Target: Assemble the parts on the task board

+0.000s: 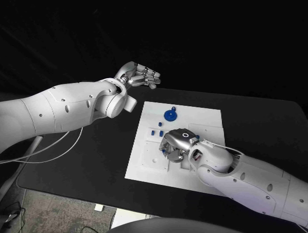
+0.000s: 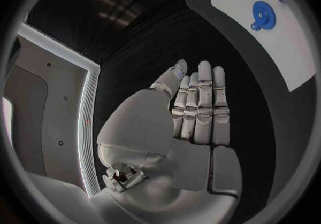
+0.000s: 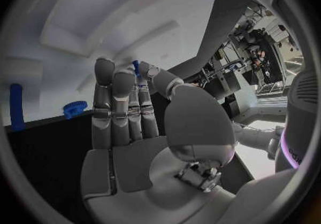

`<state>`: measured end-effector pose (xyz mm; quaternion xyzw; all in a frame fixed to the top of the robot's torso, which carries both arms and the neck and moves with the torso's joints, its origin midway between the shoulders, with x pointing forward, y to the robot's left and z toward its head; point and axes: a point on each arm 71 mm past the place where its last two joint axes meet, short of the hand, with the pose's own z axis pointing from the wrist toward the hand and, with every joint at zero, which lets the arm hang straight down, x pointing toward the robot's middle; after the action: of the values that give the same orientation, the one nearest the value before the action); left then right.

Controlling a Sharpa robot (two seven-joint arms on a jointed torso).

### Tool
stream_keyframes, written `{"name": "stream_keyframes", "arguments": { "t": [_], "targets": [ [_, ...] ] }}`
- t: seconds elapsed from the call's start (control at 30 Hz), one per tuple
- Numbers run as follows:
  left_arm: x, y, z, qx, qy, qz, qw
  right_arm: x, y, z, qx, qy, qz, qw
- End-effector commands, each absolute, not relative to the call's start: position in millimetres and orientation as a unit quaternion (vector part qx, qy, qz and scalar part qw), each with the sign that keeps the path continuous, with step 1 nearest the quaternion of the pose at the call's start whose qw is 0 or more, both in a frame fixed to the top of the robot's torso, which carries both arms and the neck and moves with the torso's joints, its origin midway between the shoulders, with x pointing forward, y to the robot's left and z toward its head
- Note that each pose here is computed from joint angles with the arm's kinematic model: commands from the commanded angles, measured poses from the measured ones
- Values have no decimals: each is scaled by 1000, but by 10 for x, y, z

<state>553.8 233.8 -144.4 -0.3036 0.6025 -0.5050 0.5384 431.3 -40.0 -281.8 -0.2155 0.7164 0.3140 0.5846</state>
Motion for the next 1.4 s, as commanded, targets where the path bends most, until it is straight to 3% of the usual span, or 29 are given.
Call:
{"name": "stream_keyframes", "arguments": {
  "t": [0.03, 0.8, 1.17, 1.4],
  "targets": [
    [5536, 2317, -1429, -301, 602, -512, 534, 4294, -421, -2905, -222, 728, 302, 574],
    [5536, 2351, -1430, -302, 602, -510, 535, 4308, -662, -2736, -153, 696, 341, 613],
    [5531, 2390, -1430, -304, 602, -508, 536, 4446, -1099, -2243, -115, 697, 352, 614],
    [5533, 2404, -1434, -304, 602, -508, 536, 4605, -1441, -2042, -120, 713, 309, 617]
  ]
}}
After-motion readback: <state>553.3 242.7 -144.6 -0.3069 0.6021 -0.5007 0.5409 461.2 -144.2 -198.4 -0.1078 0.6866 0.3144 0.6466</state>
